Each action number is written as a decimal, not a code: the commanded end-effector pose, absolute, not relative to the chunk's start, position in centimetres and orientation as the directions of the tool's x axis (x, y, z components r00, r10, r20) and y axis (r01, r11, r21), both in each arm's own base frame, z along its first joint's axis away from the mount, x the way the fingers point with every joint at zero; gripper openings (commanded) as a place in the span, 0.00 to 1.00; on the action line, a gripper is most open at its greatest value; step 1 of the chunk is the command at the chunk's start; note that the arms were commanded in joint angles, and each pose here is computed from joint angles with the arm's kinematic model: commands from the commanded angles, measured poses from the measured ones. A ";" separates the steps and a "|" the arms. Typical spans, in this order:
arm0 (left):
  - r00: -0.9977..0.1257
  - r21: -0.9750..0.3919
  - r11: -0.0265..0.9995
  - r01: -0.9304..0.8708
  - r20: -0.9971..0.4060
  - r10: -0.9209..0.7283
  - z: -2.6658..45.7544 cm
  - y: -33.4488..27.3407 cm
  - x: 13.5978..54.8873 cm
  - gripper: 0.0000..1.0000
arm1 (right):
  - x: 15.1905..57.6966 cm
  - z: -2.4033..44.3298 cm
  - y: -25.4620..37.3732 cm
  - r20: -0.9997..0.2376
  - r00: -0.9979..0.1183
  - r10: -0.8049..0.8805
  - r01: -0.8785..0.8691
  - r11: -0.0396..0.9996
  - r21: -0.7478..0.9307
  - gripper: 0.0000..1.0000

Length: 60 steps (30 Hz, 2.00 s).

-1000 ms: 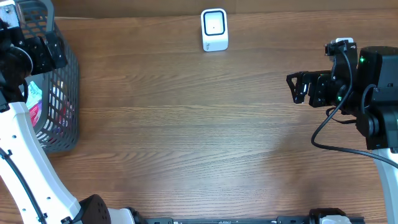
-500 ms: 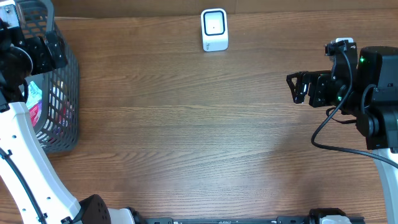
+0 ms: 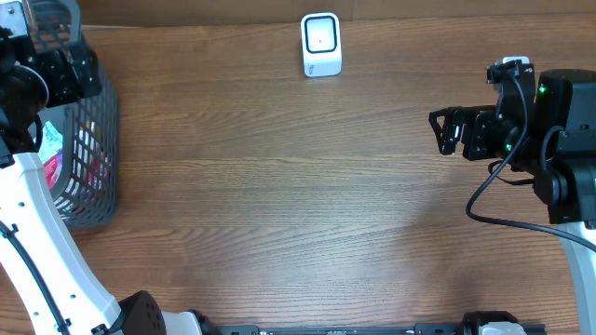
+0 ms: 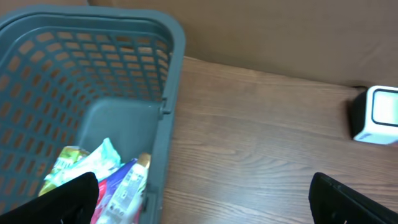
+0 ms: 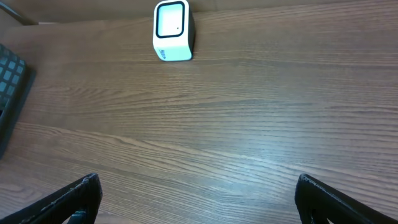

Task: Scan the item barcode
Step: 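Lower the left gripper into the grey basket over the items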

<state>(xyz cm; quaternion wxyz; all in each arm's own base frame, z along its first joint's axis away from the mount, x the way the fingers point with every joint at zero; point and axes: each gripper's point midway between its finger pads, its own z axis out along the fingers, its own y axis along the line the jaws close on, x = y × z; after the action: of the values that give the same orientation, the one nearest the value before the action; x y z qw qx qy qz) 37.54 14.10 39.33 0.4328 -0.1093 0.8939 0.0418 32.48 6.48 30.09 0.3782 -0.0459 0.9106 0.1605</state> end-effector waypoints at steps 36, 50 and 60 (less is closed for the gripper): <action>-0.732 -0.147 0.980 -0.132 -0.652 -0.196 34.0 12.4 39.2 0.96 | 32.6 31.6 6.5 -0.732 -0.680 0.040 -0.212 0.945 0.249 1.00; -0.645 -0.046 0.941 -0.334 -0.717 -0.264 38.3 14.9 34.5 0.98 | 32.6 31.6 6.5 -0.732 -0.680 0.040 -0.213 0.945 0.249 1.00; -0.545 -0.145 0.740 -0.656 -0.588 -0.598 35.0 22.3 29.0 0.92 | 32.6 31.6 6.5 -0.732 -0.680 0.040 -0.213 0.945 0.249 1.00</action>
<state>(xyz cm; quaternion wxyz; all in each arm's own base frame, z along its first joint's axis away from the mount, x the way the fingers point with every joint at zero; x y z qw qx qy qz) 30.16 20.15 36.10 0.3367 -0.2922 0.8939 0.0474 32.49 6.47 30.09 0.3784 -0.0458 0.9105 0.1603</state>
